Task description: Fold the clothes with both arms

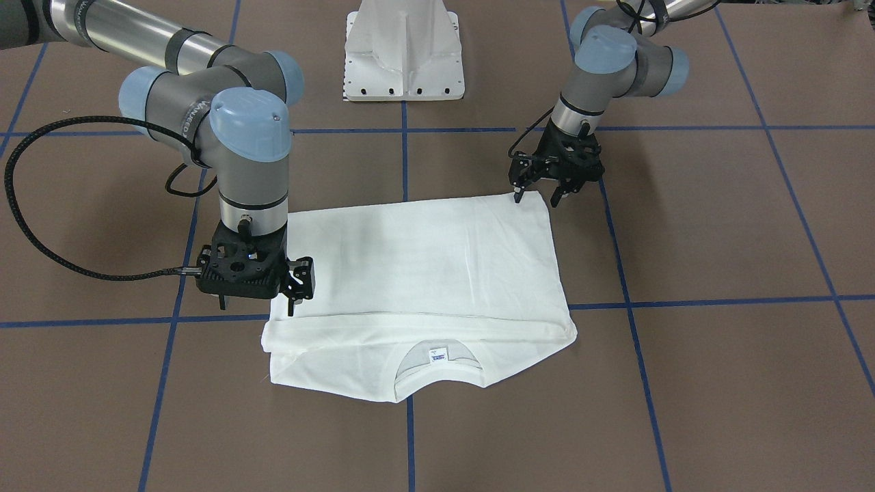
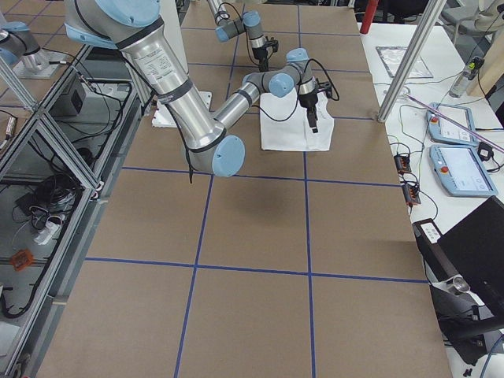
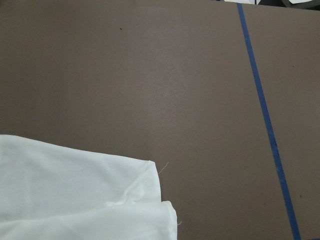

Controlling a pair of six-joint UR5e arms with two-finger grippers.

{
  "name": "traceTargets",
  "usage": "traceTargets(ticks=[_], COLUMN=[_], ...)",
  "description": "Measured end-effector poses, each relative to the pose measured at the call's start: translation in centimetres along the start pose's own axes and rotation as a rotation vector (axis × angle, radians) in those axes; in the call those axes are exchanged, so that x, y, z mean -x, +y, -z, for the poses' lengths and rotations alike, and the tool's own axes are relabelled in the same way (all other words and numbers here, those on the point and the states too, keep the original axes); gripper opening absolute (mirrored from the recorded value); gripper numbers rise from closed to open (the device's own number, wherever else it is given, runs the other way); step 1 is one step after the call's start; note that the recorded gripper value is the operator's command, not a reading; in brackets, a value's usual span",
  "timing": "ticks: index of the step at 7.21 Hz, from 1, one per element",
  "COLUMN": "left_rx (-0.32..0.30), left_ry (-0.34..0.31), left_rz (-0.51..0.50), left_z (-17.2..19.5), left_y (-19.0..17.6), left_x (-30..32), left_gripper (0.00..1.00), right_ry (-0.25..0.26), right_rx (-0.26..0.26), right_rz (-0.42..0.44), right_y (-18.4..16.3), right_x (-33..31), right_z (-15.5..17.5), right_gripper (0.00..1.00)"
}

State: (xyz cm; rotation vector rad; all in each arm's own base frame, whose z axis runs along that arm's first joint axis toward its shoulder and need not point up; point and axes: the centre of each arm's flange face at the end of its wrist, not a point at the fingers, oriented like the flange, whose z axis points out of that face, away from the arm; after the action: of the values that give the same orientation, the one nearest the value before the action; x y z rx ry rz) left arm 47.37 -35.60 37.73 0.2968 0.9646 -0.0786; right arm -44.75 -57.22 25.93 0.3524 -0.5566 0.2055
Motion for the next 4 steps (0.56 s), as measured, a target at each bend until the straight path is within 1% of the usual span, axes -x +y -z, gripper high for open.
traceTargets(ticks=[1,4], left_rx=[0.007,0.003], left_ry=[0.002,0.015], left_rz=[0.005,0.01], left_z=[-0.25,0.28], left_y=[0.55,0.61], left_x=[-0.34,-0.85], left_gripper=[0.0,0.0], right_ry=[0.001,0.001], right_rx=[0.0,0.0], right_rz=[0.001,0.002], right_y=[0.01,0.1], right_x=[-0.04,-0.01], right_z=[-0.02,-0.05], right_gripper=[1.0,1.0])
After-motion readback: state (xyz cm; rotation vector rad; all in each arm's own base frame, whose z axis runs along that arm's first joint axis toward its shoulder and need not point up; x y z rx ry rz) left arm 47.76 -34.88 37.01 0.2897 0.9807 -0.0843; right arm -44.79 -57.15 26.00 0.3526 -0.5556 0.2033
